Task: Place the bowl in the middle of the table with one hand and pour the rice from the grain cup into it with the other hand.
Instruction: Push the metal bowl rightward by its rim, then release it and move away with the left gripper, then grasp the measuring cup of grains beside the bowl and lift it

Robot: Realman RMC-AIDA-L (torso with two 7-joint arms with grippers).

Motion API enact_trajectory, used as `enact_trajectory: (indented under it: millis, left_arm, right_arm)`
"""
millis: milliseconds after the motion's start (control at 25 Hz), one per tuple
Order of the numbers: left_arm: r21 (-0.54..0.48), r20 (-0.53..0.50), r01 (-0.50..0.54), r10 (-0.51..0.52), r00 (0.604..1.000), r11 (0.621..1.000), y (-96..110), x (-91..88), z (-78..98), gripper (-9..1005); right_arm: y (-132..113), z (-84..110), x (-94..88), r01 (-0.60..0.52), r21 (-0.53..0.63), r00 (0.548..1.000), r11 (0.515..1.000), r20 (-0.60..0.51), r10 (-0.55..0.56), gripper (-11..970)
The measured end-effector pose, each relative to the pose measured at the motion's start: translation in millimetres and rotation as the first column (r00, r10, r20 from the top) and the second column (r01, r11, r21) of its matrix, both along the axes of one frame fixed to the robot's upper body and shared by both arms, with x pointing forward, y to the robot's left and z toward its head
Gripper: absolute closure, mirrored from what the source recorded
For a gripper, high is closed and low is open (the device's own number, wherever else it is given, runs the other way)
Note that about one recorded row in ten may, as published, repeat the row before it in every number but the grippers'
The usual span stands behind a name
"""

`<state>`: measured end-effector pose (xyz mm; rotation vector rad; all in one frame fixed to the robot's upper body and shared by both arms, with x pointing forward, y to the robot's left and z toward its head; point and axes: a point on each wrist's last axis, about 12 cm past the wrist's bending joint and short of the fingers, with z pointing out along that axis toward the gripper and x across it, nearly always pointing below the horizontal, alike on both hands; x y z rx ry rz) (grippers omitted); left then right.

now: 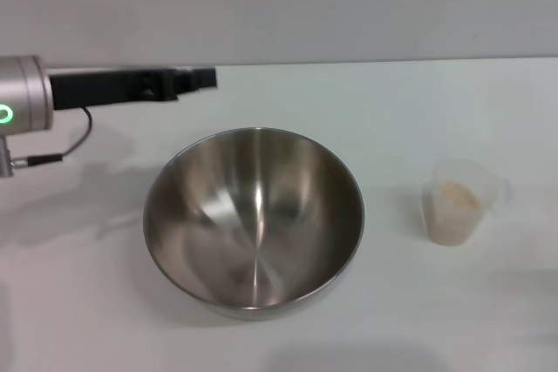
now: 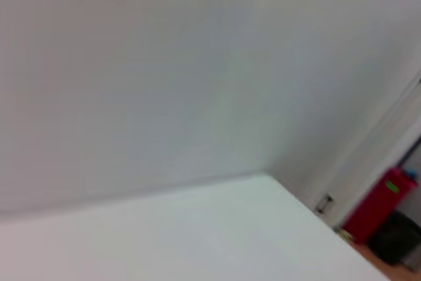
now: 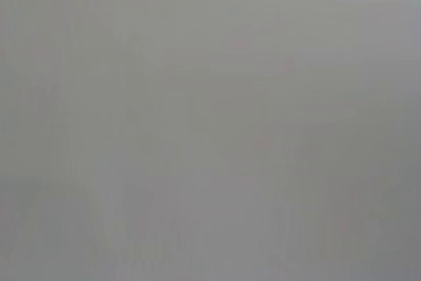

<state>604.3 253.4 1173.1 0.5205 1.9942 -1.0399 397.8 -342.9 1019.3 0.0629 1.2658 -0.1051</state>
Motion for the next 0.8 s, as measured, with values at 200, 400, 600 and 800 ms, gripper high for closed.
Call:
enact_trajectory:
  millis: [200,400,600,800]
  left_arm:
    - [0.125,0.236,-0.082,0.051,0.971,0.989,1,0.3,9.5,982]
    - [0.262,0.505,-0.291,0.126,0.854,0.920,-10,-5.8,13.8,979]
    - [0.316,0.770,-0.610,0.178,0.612,0.727,-22,-13.2,8.7,975]
    - [0.276,0.909,-0.802,0.127,0.396,0.530,-38,-26.4,-4.5,972]
  right_arm:
    - [0,0.2,0.4,0.000,0.000,1.000,1.000,0.002,0.000,114]
    - [0,0.2,1.0,0.000,0.002,1.000,1.000,0.001,0.000,114]
    - [1,-0.7,1.4,-0.001,0.006,1.000,1.000,-0.005,0.001,115]
    - [2,-0.9,1.5,-0.003,0.005,1.000,1.000,-0.006,0.003,115]
